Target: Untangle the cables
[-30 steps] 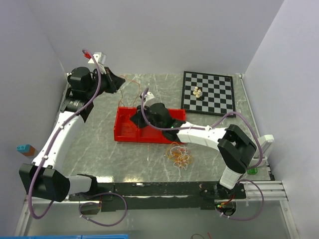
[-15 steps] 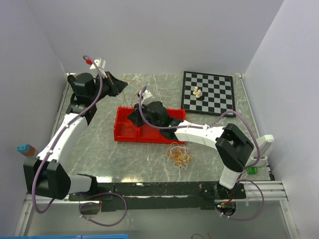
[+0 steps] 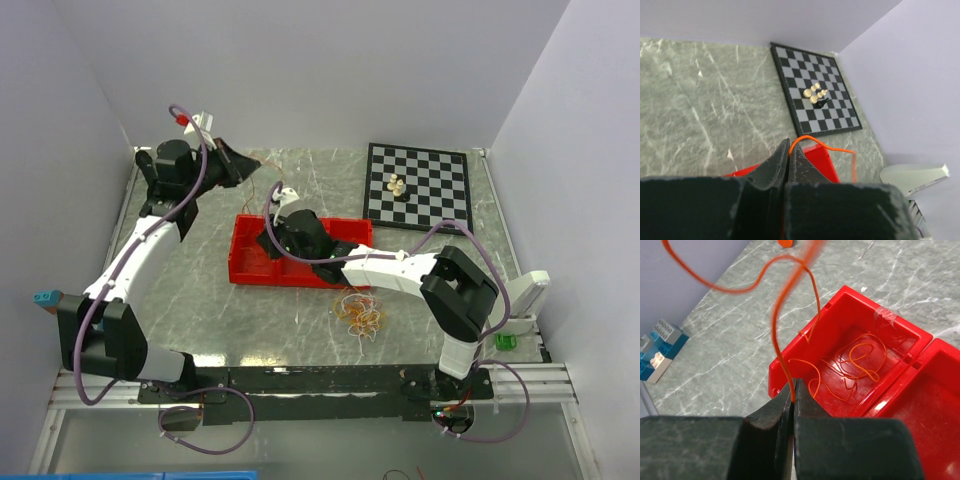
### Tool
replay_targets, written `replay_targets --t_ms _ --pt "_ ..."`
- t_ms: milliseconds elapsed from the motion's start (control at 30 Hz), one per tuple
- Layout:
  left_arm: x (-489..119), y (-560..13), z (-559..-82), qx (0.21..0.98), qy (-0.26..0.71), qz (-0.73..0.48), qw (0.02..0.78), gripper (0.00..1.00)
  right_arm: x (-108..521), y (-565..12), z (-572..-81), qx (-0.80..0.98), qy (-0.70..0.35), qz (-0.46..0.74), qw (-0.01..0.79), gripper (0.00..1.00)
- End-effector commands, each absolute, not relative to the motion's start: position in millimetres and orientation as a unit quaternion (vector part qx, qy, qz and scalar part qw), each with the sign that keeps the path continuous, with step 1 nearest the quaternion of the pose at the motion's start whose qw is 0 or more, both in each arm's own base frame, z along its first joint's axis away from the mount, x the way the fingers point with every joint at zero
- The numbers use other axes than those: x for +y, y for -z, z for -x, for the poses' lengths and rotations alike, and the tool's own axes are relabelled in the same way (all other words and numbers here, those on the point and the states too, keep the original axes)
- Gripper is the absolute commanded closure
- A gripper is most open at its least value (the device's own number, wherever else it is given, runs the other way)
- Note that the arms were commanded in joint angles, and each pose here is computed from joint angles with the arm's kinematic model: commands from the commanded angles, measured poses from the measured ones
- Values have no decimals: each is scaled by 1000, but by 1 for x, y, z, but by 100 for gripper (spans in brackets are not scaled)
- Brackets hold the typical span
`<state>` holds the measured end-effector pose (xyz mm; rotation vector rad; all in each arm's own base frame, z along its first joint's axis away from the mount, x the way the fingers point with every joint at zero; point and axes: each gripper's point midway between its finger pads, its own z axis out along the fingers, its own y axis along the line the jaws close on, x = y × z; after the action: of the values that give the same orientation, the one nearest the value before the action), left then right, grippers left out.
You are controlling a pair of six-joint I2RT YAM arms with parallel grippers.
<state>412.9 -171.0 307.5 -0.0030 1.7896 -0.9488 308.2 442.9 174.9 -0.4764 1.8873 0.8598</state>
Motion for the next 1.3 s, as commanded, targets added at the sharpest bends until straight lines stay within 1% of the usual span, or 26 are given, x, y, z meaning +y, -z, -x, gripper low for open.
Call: replay_targets --t_ms 0,133,233,367,500,633,767,833,967,1167,1267 --pt "-183 -360 -415 708 428 -20 562 99 448 -190 -312 757 -355 197 512 93" --pt "-188 -362 -412 709 433 -24 557 99 449 -198 -317 752 -349 196 524 77" --pt "-192 -368 -408 707 437 -27 555 99 449 -201 -320 750 -346 192 530 70" --pt "-194 -374 -404 706 446 -24 550 99 453 -209 -322 741 -355 189 538 67" --pt "-195 -361 -403 713 451 -13 537 99 455 -213 -325 737 -355 186 544 63" --pt "-192 -350 -401 721 458 2 520 99 450 -211 -335 742 -325 174 560 57" --pt "-192 -352 -395 723 461 0 514 99 444 -200 -344 753 -289 170 567 53" --pt "-192 -353 -394 724 464 4 511 99 444 -192 -347 758 -280 170 565 51" --pt "-190 -337 -394 731 470 21 494 99 452 -196 -350 751 -291 168 569 51" --pt "-176 -305 -394 748 474 62 461 99 463 -203 -355 744 -298 164 575 55" --pt "-171 -294 -392 752 471 70 455 99 467 -200 -354 747 -301 170 568 61"
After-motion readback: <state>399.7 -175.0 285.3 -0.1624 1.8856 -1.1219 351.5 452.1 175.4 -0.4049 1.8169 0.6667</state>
